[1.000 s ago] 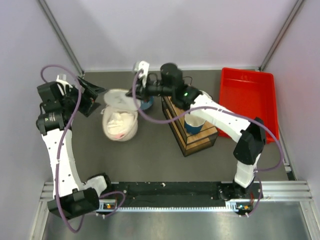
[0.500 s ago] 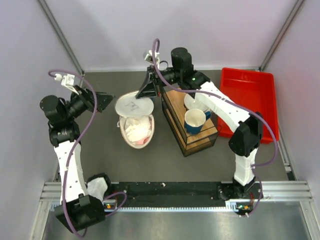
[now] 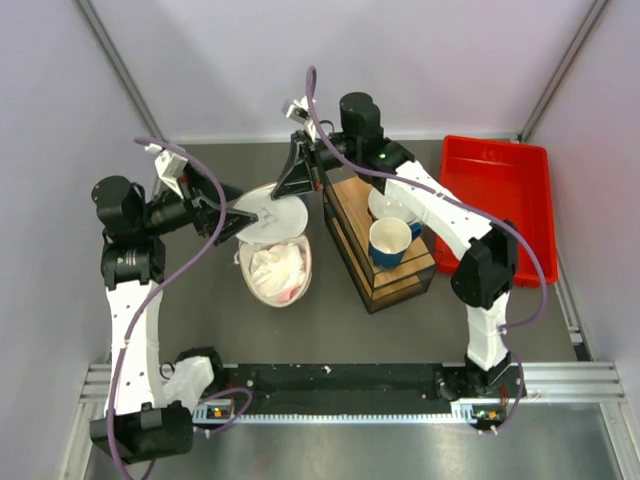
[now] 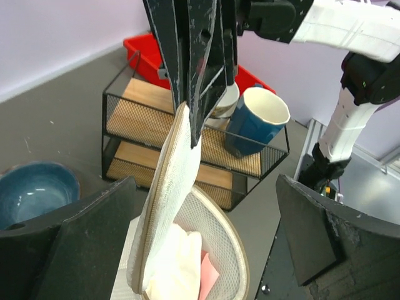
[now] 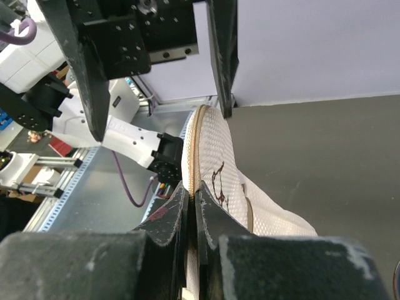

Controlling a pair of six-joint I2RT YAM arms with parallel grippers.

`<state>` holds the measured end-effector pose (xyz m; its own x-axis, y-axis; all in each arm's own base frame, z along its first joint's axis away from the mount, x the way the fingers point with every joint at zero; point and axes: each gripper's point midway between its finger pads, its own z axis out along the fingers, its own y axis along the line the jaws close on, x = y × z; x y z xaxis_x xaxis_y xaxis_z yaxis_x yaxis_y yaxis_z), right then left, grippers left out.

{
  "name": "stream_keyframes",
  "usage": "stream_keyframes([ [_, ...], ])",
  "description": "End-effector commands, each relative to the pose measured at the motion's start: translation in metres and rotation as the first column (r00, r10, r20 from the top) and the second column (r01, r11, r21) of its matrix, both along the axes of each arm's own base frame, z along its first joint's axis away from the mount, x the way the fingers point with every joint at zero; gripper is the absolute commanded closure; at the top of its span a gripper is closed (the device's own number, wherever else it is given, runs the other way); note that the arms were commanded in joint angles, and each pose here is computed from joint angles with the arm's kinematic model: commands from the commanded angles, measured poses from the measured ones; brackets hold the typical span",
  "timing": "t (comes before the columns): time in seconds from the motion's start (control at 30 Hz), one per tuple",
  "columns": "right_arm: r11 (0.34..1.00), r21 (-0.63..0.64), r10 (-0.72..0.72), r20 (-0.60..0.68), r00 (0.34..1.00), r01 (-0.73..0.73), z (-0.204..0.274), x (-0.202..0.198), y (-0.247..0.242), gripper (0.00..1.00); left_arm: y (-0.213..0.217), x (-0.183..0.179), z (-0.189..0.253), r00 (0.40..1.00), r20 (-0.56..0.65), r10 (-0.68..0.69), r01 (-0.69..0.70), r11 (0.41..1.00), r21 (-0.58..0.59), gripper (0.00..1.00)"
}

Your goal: Unzip the laundry bag and remove the bra

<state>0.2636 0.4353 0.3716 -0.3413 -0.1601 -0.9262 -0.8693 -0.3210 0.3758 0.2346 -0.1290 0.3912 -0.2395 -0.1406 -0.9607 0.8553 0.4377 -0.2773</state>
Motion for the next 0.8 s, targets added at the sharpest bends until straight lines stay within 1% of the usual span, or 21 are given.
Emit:
stream_keyframes([
  [0.0, 0.996, 0.072, 0.039, 0.061, 0.997, -0.044, 0.030, -0.008, -0.006, 1.00, -0.004, 0.012, -0.012, 1.000, -0.017, 0.011, -0.010, 0.998, 0.055, 0.01],
  [0.03, 0.996, 0.072, 0.044, 0.061, 0.997, -0.048, 0.031, -0.009, -0.006, 1.00, -0.006, 0.013, -0.018, 0.999, -0.051, 0.015, -0.012, 0.998, 0.060, 0.01],
  [0.07, 0.996, 0.070, 0.043, 0.057, 0.997, -0.047, 0.030, -0.009, -0.006, 1.00, -0.007, 0.018, -0.022, 0.998, -0.057, 0.012, -0.008, 0.997, 0.072, 0.01],
  [0.13, 0.997, 0.068, 0.043, 0.054, 0.998, -0.047, 0.029, -0.009, -0.006, 1.00, -0.013, 0.019, -0.024, 0.998, -0.066, -0.004, 0.009, 0.997, 0.077, 0.05],
  [0.2, 0.997, 0.064, 0.038, 0.048, 0.998, -0.042, 0.027, -0.008, -0.006, 1.00, -0.021, 0.018, -0.025, 0.997, -0.075, -0.028, 0.034, 0.996, 0.078, 0.24],
  [0.23, 0.997, 0.064, 0.037, 0.046, 0.998, -0.040, 0.027, -0.009, -0.005, 1.00, -0.021, 0.020, -0.027, 0.996, -0.087, -0.015, 0.022, 0.997, 0.079, 0.41],
  [0.27, 0.997, 0.065, 0.032, 0.047, 0.998, -0.035, 0.028, -0.008, -0.005, 1.00, -0.023, 0.022, -0.027, 0.996, -0.092, -0.012, 0.019, 0.997, 0.081, 0.62],
  [0.3, 0.998, 0.063, 0.025, 0.042, 0.999, -0.028, 0.028, -0.007, -0.005, 1.00, -0.023, 0.022, -0.029, 0.995, -0.101, -0.007, 0.016, 0.996, 0.083, 1.00],
  [0.33, 0.998, 0.063, 0.001, 0.039, 0.999, -0.003, 0.028, -0.003, -0.004, 1.00, -0.023, 0.023, -0.029, 0.994, -0.110, 0.003, 0.006, 0.996, 0.086, 1.00],
  [0.37, 0.998, 0.063, -0.021, 0.038, 0.999, 0.018, 0.029, -0.001, -0.002, 1.00, -0.018, 0.029, -0.029, 0.992, -0.113, 0.053, -0.042, 0.994, 0.097, 1.00],
  [0.4, 0.997, 0.061, -0.048, 0.033, 0.998, 0.046, 0.029, 0.003, -0.002, 0.92, -0.016, 0.031, -0.034, 0.986, -0.144, 0.087, -0.072, 0.992, 0.106, 1.00],
  [0.43, 0.993, 0.058, -0.107, 0.031, 0.994, 0.106, 0.028, 0.011, 0.000, 0.53, -0.012, 0.035, -0.034, 0.978, -0.164, 0.128, -0.111, 0.988, 0.110, 1.00],
  [0.47, 0.988, 0.059, -0.146, 0.046, 0.988, 0.143, 0.028, 0.015, 0.001, 0.37, -0.006, 0.041, -0.035, 0.966, -0.174, 0.191, -0.171, 0.978, 0.121, 1.00],
  [0.5, 0.980, 0.057, -0.194, 0.055, 0.979, 0.191, 0.028, 0.017, -0.003, 0.30, -0.004, 0.042, -0.038, 0.956, -0.197, 0.217, -0.195, 0.973, 0.124, 1.00],
  [0.53, 0.959, 0.055, -0.280, 0.063, 0.958, 0.277, 0.027, 0.029, -0.004, 0.18, -0.003, 0.041, -0.039, 0.946, -0.222, 0.237, -0.215, 0.970, 0.118, 1.00],
  [0.57, 0.946, 0.057, -0.324, 0.080, 0.943, 0.320, 0.028, 0.033, -0.006, 0.12, -0.002, 0.038, -0.040, 0.940, -0.233, 0.249, -0.228, 0.967, 0.114, 1.00],
  [0.6, 0.930, 0.031, -0.366, 0.073, 0.928, 0.365, 0.019, 0.038, -0.008, 0.07, 0.003, 0.042, -0.043, 0.923, -0.246, 0.296, -0.275, 0.954, 0.119, 1.00],
  [0.63, 0.904, 0.043, -0.428, 0.086, 0.900, 0.426, 0.027, 0.044, -0.013, 0.02, 0.004, 0.041, -0.045, 0.911, -0.270, 0.312, -0.292, 0.950, 0.112, 1.00],
  [0.67, 0.891, 0.038, -0.454, 0.086, 0.887, 0.452, 0.028, 0.047, -0.016, 0.01, 0.005, 0.037, -0.047, 0.906, -0.273, 0.323, -0.304, 0.946, 0.113, 1.00],
  [0.7, 0.880, 0.017, -0.475, 0.087, 0.876, 0.475, 0.022, 0.048, -0.019, 0.01, 0.010, 0.039, -0.050, 0.890, -0.273, 0.366, -0.345, 0.930, 0.126, 1.00],
  [0.77, 0.835, 0.010, -0.547, 0.103, 0.830, 0.549, 0.023, 0.056, -0.028, 0.01, 0.015, 0.036, -0.057, 0.878, -0.265, 0.398, -0.374, 0.917, 0.137, 1.00],
])
